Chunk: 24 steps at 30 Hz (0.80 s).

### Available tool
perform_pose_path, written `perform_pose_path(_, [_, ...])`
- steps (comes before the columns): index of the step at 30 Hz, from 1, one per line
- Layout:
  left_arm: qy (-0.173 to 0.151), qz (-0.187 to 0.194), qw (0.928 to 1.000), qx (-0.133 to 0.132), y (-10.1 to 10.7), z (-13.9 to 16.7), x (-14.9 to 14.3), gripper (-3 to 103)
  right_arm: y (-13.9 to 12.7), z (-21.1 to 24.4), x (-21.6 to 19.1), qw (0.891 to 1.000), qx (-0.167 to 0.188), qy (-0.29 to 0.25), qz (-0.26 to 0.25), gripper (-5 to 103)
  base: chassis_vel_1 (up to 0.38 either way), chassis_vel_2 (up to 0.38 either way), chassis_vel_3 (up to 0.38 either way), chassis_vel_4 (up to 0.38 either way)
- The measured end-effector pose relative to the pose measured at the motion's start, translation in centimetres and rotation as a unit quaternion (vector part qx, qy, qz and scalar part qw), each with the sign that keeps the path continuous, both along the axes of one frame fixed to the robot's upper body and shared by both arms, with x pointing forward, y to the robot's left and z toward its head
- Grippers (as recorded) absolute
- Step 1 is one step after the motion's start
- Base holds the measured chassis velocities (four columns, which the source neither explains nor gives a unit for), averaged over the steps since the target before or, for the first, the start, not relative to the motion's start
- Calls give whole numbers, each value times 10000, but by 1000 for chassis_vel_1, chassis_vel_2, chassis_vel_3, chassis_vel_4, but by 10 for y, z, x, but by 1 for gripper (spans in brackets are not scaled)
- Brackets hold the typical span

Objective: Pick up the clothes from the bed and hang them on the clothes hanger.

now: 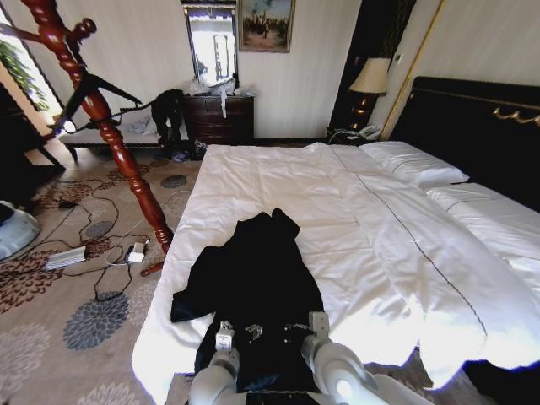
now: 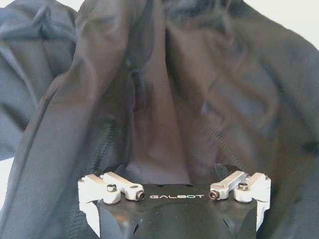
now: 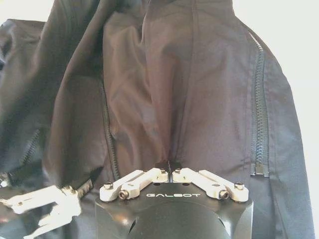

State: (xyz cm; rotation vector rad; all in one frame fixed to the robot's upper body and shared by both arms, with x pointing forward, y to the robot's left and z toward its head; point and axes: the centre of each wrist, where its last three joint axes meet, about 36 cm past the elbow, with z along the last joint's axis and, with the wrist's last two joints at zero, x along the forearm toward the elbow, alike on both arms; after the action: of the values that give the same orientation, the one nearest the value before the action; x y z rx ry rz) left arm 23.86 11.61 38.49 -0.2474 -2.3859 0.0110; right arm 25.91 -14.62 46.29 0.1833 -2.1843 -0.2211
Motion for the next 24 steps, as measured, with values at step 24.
perform_pose_path(24, [59, 428, 9979, 478, 4, -22, 14, 100, -40, 45, -22, 9999, -134, -102, 31, 0, 0, 0, 0, 0])
